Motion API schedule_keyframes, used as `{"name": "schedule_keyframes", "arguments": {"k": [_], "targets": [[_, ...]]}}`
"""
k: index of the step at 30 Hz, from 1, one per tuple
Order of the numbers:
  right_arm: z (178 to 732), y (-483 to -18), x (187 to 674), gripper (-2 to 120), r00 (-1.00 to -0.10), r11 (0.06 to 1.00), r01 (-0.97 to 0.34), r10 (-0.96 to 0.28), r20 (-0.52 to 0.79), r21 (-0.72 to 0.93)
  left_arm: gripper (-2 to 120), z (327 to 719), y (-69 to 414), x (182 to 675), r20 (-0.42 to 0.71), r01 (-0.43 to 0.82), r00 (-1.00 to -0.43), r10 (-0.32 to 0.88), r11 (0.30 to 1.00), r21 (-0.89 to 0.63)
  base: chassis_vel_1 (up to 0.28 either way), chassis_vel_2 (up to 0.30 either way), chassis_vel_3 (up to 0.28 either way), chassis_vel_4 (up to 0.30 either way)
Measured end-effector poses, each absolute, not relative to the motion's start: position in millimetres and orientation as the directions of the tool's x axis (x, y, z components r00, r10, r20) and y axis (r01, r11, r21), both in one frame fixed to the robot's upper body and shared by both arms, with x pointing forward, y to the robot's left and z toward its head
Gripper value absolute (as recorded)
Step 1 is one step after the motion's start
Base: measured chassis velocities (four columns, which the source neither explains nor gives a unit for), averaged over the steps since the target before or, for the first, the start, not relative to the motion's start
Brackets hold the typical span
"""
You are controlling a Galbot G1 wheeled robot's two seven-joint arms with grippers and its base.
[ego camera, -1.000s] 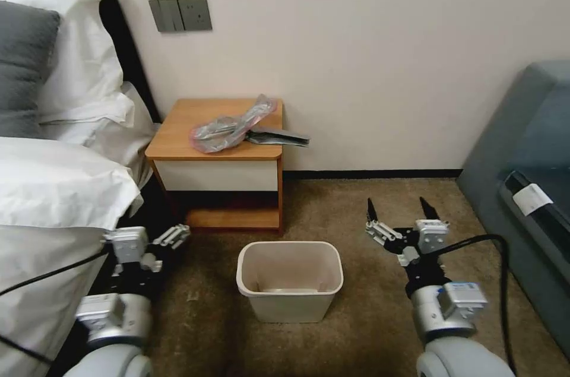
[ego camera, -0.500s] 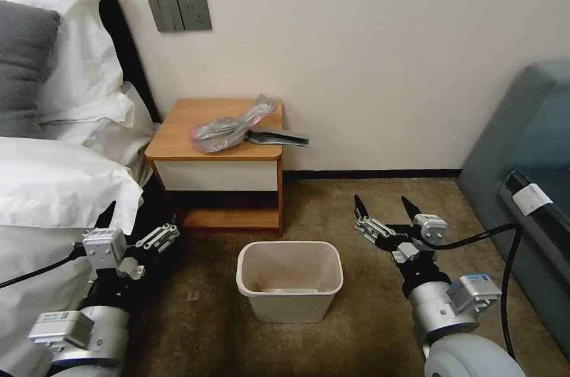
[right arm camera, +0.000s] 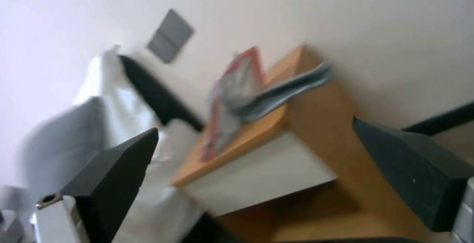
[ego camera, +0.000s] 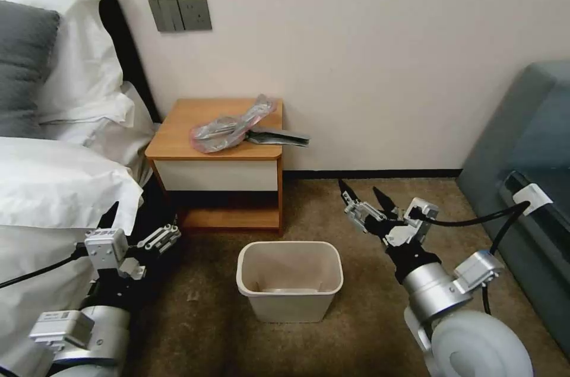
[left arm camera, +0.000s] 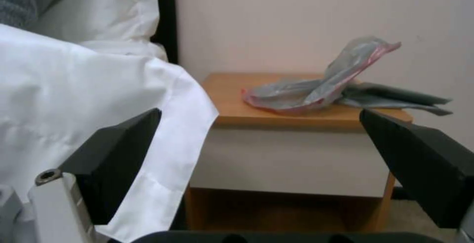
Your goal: Pick up the garbage bag from the table and place it over the trash can.
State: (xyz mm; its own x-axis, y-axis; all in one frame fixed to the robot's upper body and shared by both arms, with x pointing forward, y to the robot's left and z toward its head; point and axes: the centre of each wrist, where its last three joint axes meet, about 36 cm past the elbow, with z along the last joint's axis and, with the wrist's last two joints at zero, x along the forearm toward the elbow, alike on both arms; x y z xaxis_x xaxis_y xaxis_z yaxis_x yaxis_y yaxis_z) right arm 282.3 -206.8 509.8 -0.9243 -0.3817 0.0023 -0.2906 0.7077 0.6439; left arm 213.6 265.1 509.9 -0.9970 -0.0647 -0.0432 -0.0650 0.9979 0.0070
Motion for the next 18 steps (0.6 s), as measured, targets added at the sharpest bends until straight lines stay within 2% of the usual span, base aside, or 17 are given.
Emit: {"name": "schedule_keyframes", "arguments": {"k": [3, 4, 6, 8, 9, 12, 13, 15, 18], "targets": [[502.3, -213.4, 303.9, 100, -0.879, 0.563, -0.305, -0.476, 0.000, 0.768, 100, 509.6, 266.8, 212.7, -0.036, -0.063, -0.997, -0.063, 0.998, -0.002, 0.000, 0.000, 0.000, 0.000], [502.3, -213.4, 303.9, 100, -0.879, 0.563, -0.305, -0.476, 0.000, 0.768, 100, 509.6, 266.8, 212.7, -0.036, -0.063, -0.997, -0.063, 0.998, -0.002, 0.000, 0.000, 0.000, 0.000], [497.3, -217.9, 319.6, 100, -0.851, 0.462, -0.296, -0.525, -0.011, 0.836, 100, 509.4, 268.5, 211.7, -0.029, -0.062, -0.998, -0.062, 0.998, -0.002, 0.000, 0.000, 0.000, 0.000], [496.3, -219.0, 324.3, 100, -0.844, 0.432, -0.290, -0.536, -0.016, 0.854, 100, 509.4, 269.1, 211.3, -0.028, -0.063, -0.998, -0.063, 0.998, -0.002, 0.000, 0.000, 0.000, 0.000], [495.2, -220.5, 333.0, 100, -0.833, 0.379, -0.280, -0.553, -0.027, 0.882, 100, 509.2, 269.8, 210.7, -0.024, -0.064, -0.998, -0.064, 0.998, -0.005, 0.000, 0.000, 0.000, 0.000], [492.3, -224.7, 373.9, 100, -0.811, 0.226, -0.218, -0.584, -0.047, 0.950, 100, 508.7, 271.6, 209.0, -0.014, -0.059, -0.998, -0.059, 0.998, -0.013, 0.000, 0.000, 0.000, 0.000], [492.3, -224.7, 373.9, 100, -0.811, 0.226, -0.218, -0.584, -0.047, 0.950, 100, 508.7, 271.6, 209.0, -0.014, -0.059, -0.998, -0.059, 0.998, -0.013, 0.000, 0.000, 0.000, 0.000], [492.5, -220.9, 418.7, 100, -0.813, 0.101, -0.115, -0.582, -0.035, 0.988, 100, 508.2, 272.6, 207.6, -0.007, -0.059, -0.998, -0.059, 0.998, -0.009, 0.000, 0.000, 0.000, 0.000], [491.2, -216.9, 438.4, 100, -0.820, 0.080, -0.062, -0.572, -0.005, 0.995, 100, 507.7, 272.9, 206.5, -0.003, -0.064, -0.998, -0.064, 0.998, -0.009, 0.000, 0.000, 0.000, 0.000]]}}
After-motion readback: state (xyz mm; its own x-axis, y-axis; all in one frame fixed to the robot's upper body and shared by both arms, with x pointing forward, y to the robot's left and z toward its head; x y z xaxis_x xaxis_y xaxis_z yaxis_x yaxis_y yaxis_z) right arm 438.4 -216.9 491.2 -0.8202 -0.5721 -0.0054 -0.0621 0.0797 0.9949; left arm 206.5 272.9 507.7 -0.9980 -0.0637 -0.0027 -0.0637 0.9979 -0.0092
